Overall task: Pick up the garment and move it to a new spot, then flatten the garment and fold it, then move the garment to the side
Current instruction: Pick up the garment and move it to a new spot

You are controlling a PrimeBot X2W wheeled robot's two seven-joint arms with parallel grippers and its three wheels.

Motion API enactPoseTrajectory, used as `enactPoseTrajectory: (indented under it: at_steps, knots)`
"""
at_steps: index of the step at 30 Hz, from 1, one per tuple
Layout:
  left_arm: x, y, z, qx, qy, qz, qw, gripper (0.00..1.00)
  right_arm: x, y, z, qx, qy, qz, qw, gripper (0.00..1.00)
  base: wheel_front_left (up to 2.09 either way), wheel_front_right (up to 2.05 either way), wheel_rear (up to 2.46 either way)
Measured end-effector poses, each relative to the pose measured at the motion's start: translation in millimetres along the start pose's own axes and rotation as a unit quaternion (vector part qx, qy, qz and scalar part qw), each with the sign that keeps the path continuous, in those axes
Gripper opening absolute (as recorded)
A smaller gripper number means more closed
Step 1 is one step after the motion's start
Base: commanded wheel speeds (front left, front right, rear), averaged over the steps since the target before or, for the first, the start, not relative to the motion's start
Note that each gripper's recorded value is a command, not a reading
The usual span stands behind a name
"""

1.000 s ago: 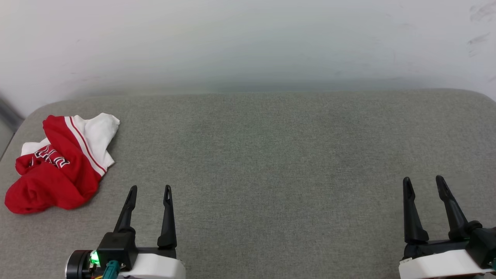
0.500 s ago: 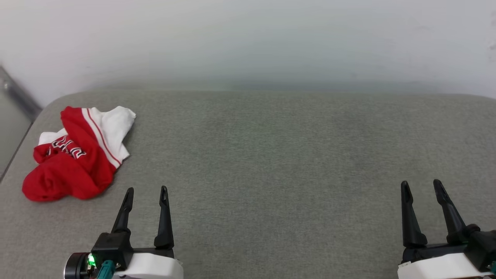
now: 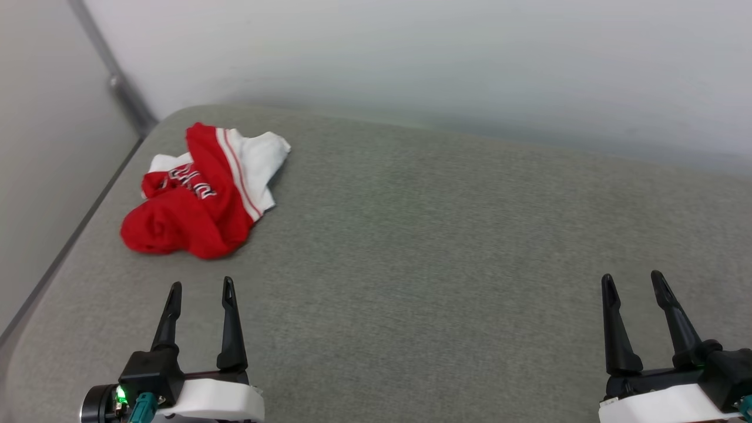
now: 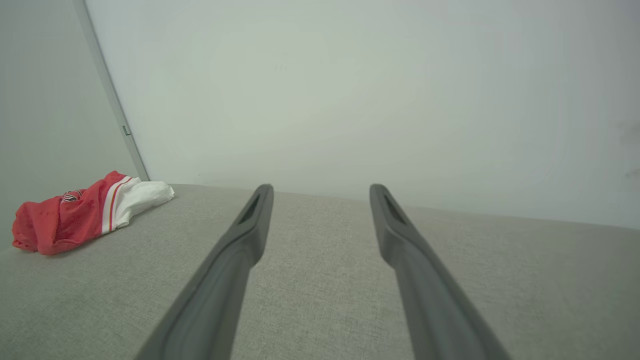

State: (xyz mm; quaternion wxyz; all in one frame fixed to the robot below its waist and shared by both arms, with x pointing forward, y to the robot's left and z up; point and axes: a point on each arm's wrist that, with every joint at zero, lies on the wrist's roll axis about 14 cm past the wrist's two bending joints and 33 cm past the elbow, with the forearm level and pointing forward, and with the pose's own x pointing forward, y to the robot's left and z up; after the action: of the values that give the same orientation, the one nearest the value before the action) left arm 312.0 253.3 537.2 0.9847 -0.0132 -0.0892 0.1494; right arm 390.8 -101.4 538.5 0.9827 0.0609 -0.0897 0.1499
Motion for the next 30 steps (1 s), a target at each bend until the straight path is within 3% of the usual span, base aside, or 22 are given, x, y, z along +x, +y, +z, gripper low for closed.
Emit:
enactPoseTrajectory:
  at_steps: [20,24,30]
  knots:
    - [-51,94,15,0.031,-0.005,0.147,0.989,1.0,38,83,-17,0.028,0.011,0.126,0.992,1.0,0.0,0.0,0.0]
    - [-50,101,17,0.032,-0.008,0.154,0.988,1.0,39,84,-19,0.027,0.012,0.128,0.991,1.0,0.0,0.0,0.0]
    - [-10,120,63,0.067,-0.075,0.135,0.986,1.0,45,78,-22,0.017,0.011,0.122,0.992,1.0,0.0,0.0,0.0]
